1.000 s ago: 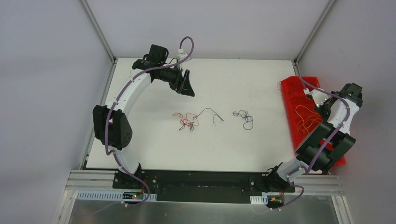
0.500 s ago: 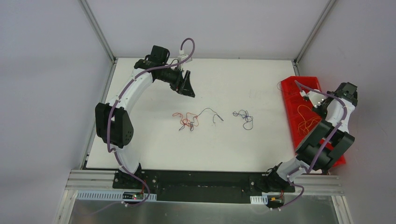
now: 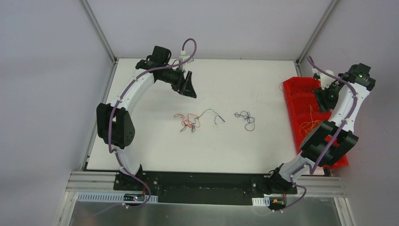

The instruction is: Untangle the cables

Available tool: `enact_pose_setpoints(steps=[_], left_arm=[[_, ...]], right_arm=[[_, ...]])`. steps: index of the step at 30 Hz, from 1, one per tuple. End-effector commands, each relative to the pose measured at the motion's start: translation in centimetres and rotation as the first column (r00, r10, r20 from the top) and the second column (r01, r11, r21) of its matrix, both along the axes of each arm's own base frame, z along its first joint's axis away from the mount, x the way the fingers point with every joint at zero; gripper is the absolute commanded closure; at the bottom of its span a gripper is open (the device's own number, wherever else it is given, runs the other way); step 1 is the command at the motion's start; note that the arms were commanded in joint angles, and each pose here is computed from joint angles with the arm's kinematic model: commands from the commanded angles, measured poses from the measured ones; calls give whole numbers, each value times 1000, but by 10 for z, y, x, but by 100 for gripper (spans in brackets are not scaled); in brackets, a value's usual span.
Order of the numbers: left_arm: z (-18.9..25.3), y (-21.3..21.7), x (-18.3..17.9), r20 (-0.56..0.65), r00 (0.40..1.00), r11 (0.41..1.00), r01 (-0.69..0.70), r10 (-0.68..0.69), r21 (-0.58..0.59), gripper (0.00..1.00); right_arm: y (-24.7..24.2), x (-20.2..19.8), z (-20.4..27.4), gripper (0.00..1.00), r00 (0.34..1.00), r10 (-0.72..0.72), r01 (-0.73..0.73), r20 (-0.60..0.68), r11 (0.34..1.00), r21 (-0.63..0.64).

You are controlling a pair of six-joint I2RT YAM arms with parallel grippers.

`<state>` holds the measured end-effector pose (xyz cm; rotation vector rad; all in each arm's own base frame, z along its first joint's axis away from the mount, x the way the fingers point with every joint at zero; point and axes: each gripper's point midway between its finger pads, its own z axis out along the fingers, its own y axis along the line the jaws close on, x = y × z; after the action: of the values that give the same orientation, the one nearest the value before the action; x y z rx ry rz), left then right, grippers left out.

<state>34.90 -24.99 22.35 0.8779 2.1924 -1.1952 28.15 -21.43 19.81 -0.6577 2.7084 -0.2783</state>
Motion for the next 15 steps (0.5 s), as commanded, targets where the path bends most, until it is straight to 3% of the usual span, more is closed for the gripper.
enact_pose_setpoints(steps=[1,5,15], left_arm=[[11,-5,6,36,999,1000,7,-6,-10,29],[11,-5,7,35,999,1000,2,-2,-4,29],[9,-2,9,40,999,1000,-4,4,16,29]], right_arm=[[41,20,-3,49,977,-212,214,-36,951,223],[56,42,-13,55,957,-287,290,-52,922,256],[47,77,-49,60,929,-368,368,-31,918,150]])
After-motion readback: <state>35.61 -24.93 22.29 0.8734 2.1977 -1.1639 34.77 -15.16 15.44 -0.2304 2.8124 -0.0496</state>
